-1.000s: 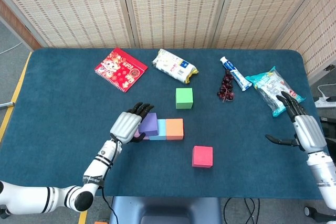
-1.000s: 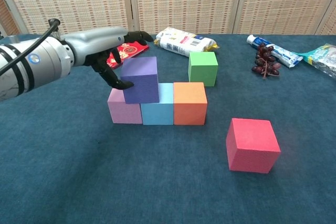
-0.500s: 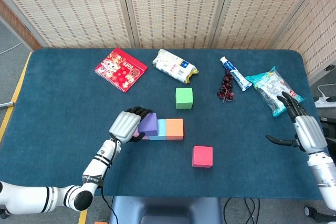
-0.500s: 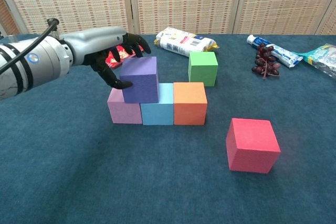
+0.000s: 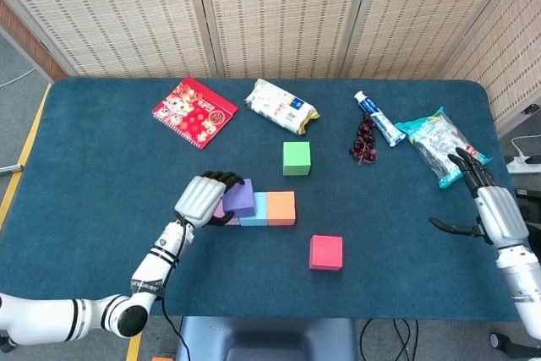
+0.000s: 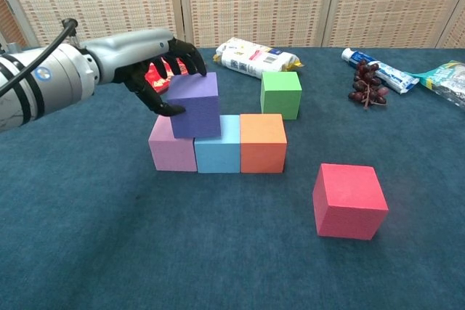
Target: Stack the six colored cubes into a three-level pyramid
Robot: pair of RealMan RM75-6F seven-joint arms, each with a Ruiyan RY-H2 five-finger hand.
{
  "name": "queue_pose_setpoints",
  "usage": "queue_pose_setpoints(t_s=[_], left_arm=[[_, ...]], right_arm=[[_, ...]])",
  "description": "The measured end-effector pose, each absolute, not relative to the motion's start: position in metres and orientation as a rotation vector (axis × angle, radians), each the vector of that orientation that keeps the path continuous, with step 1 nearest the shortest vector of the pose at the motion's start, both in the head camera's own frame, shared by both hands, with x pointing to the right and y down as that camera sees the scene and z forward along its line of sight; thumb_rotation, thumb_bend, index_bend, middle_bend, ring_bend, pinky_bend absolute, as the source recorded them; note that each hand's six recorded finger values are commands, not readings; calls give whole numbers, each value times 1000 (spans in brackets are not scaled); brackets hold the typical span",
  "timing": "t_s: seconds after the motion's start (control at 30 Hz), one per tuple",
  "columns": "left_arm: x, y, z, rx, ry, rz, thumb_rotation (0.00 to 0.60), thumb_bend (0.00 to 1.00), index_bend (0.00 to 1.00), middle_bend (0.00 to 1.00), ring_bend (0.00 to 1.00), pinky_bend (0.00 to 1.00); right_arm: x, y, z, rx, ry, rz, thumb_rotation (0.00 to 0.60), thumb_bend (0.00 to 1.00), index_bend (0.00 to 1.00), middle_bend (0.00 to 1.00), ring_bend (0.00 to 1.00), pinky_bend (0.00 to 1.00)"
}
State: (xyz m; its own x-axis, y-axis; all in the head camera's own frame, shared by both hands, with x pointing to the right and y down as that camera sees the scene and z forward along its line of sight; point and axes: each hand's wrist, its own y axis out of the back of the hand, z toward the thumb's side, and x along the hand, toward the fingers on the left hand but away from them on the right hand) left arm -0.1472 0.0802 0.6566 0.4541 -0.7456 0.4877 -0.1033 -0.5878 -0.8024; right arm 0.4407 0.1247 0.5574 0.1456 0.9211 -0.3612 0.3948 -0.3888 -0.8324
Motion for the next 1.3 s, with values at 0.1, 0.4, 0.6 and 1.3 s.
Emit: queue_pose_setpoints(t_s=[0.1,0.4,0.6,1.3], left_arm=[[-150,79,659,-1992,706,-1140,600,320,276,326,252,282],[-152,82,663,-2030,691,-1099,600,317,277,317,241,275],[-155,81,665,-2026,686,-1091,600,318,276,308,222,270],[-158,77,666,-2031,661,-1057,600,318,276,294,203,265]], right_arm=[[440,125,557,-1863,-1254,1211,600,241,0,83,57,222],[436,125,557,-1861,-1250,1212,600,241,0,83,57,222],[436,125,557,-1858,-1250,1218,600,240,0,83,57,222],[433,126,557,-1850,-1251,1230,600,241,0,83,57,222]])
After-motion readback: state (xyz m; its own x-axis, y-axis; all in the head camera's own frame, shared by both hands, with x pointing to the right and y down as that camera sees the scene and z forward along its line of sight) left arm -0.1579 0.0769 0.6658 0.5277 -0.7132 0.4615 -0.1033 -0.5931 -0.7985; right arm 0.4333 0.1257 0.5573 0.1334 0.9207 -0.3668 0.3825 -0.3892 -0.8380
